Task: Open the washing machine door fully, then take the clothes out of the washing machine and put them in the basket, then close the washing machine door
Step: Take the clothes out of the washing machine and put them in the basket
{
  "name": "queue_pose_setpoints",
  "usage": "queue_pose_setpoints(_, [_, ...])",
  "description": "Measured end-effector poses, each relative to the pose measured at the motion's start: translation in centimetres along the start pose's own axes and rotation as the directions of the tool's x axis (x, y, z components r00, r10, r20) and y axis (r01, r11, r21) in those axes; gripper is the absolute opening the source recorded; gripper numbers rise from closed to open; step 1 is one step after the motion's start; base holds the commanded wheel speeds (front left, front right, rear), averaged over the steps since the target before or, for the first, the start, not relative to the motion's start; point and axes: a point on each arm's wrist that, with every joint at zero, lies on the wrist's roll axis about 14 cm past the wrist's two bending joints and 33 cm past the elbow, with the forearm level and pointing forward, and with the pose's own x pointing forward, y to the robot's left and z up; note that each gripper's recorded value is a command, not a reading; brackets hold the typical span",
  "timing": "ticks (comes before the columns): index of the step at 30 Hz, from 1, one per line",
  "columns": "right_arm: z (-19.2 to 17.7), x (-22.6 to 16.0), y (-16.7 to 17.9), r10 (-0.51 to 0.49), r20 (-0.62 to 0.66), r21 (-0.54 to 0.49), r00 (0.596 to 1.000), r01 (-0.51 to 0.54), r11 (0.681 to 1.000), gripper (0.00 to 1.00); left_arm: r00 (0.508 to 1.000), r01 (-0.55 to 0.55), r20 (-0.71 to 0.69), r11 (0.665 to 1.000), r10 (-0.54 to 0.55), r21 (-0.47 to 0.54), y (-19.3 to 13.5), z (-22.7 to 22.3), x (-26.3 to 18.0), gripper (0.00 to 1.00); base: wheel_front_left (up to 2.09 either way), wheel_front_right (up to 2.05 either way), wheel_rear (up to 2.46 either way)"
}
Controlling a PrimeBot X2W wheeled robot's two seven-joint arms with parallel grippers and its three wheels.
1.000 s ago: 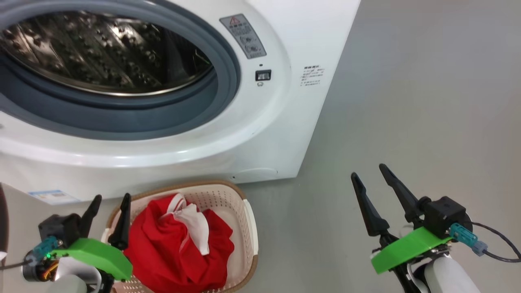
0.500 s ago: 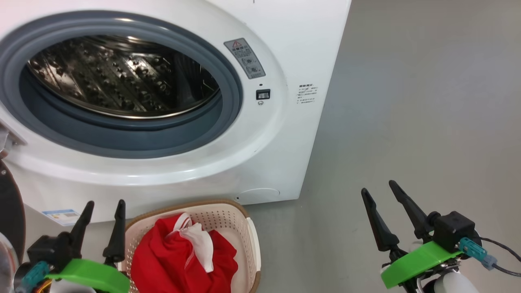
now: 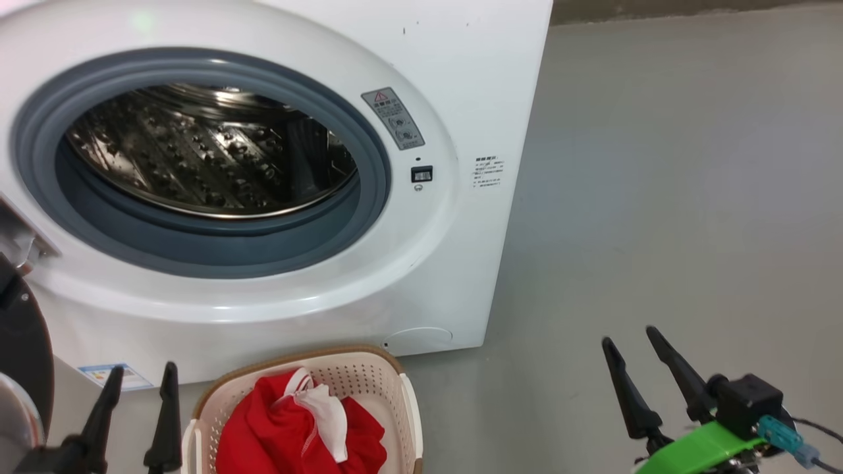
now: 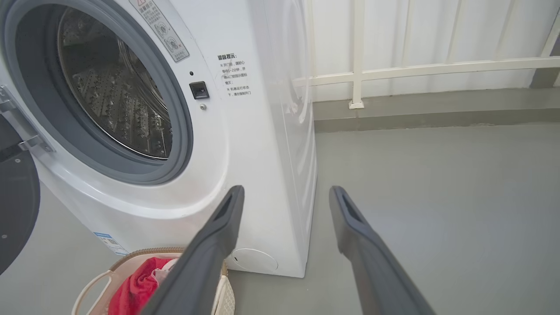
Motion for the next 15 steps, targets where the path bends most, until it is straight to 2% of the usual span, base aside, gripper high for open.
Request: queue_pose_setpoints(15, [-0.1, -1.0, -0.5, -0.015, -0.005, -0.001, 1.000, 0.015, 1.000, 1.00, 0.999, -0.025, 0.027, 1.000, 0.026, -0.003, -0.1, 0.7, -2.2, 1.00, 0.00, 0.00, 0.00])
